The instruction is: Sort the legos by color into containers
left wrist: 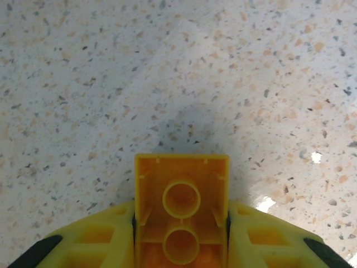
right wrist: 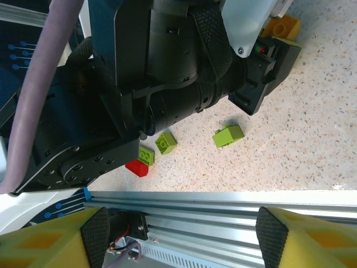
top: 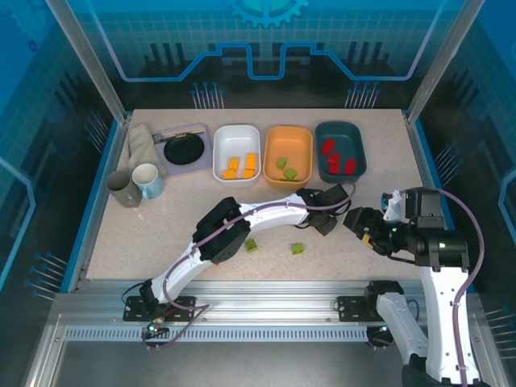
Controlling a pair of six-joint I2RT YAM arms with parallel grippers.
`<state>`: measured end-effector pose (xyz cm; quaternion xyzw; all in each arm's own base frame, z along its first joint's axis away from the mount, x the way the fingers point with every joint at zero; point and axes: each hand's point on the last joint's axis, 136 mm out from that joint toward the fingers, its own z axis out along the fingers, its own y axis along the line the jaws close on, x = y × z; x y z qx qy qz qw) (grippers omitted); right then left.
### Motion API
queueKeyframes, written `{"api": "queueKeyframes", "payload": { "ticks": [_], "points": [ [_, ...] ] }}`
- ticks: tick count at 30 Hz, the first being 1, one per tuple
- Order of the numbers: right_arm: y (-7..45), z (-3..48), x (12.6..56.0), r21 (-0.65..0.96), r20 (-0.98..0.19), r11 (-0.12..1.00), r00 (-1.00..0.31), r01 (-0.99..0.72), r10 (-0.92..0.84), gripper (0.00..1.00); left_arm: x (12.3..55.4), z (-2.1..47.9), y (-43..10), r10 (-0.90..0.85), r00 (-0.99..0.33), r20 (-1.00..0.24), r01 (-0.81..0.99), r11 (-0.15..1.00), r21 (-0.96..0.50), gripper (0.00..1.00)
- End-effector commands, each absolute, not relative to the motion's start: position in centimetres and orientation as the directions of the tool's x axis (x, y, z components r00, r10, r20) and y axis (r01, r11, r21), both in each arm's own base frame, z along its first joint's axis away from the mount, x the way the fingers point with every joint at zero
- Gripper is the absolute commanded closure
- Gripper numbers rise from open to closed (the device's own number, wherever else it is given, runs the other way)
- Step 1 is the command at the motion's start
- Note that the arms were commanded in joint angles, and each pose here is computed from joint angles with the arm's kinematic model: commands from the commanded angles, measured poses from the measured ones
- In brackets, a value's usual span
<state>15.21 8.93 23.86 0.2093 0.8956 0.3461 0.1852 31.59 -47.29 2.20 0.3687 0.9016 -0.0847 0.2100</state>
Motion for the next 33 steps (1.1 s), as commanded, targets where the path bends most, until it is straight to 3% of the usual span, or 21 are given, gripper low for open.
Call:
{"api": "queueKeyframes", "payload": {
  "ticks": [1,10,18,27,33],
  "points": [
    [9.0,25.4,16.2,0.724,-0.250,0.666,-0.832,0.179,0.495,0.29,33.4,5.5,-44.9,0.544,-0.711,-0.446,0.611,0.791,-0.009,0.85],
    [10.8,26.6,19.3,0.659,-0.424,0.752,-0.834,-0.018,0.352,0.30,38.3,12.9,-38.0,0.257,-0.834,-0.488,0.393,0.898,-0.198,0.86],
    [19.8,26.6,25.0,0.545,-0.573,0.784,-0.815,-0.298,0.089,0.29,44.0,15.5,-28.7,0.027,-0.882,-0.471,0.176,0.945,-0.276,0.85],
    [27.4,27.6,34.8,0.546,-0.682,0.714,-0.728,-0.438,0.074,0.28,49.7,14.6,-19.5,-0.177,-0.881,-0.439,-0.051,0.958,-0.283,0.85],
    [29.2,27.6,40.2,0.566,-0.734,0.704,-0.650,-0.428,0.195,0.25,52.9,12.5,-16.1,-0.246,-0.873,-0.422,-0.154,0.958,-0.241,0.85]
  ]
}}
